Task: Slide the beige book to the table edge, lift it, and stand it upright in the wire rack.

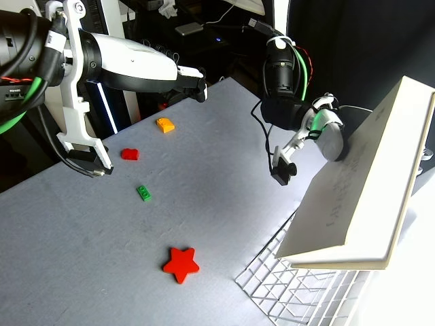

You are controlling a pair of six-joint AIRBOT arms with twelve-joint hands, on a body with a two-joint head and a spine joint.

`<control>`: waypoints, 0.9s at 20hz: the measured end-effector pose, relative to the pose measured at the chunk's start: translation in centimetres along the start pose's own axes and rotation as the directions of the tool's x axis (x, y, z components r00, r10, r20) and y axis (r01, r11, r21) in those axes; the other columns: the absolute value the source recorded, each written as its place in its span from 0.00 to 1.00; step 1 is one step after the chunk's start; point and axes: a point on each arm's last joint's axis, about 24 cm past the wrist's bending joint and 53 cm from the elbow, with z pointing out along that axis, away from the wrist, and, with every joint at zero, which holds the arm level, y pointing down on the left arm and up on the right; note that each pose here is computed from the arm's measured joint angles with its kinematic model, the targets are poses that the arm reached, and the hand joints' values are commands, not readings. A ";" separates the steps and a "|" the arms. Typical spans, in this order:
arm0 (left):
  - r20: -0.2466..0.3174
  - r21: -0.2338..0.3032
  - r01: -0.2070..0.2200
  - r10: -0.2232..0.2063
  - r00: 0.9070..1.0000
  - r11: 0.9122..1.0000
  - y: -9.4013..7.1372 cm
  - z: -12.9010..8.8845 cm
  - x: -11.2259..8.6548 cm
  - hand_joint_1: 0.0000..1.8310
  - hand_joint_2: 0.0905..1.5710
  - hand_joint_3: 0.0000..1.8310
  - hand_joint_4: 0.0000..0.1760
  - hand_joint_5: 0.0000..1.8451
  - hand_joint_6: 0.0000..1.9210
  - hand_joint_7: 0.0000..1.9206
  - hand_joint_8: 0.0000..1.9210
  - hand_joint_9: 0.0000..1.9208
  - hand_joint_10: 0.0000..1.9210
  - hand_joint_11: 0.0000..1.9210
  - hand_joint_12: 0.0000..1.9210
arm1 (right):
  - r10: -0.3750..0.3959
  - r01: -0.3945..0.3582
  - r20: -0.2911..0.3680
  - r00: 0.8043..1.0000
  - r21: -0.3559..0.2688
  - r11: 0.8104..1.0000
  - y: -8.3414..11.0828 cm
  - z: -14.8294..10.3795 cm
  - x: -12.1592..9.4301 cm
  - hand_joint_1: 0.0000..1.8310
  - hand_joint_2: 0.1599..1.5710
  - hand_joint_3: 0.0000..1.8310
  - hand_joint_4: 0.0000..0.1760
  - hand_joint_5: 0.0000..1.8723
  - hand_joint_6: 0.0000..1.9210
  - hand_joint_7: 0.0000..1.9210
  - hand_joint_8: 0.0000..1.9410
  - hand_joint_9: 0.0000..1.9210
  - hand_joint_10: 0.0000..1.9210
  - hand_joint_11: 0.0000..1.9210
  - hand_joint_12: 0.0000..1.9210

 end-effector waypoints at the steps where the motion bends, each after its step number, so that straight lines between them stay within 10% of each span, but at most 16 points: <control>1: -0.001 0.000 -0.004 0.004 1.000 1.000 0.0 -0.1 0.0 0.74 0.74 0.00 0.00 0.45 0.57 0.40 0.69 0.42 0.74 0.38 0.74 | 0.000 0.000 0.000 1.000 0.000 1.000 0.0 0.0 0.0 0.01 0.68 0.00 0.00 0.14 0.00 0.16 0.00 0.16 0.00 0.00 0.43; 18: -0.030 0.051 0.040 -0.038 0.999 0.998 0.5 -1.2 1.3 0.74 0.76 0.00 0.00 0.43 0.59 0.38 0.74 0.40 0.77 0.39 0.74 | 0.000 0.000 -0.002 1.000 -0.004 1.000 0.1 0.0 0.0 0.03 0.67 0.00 0.00 0.13 0.00 0.13 0.00 0.14 0.00 0.00 0.45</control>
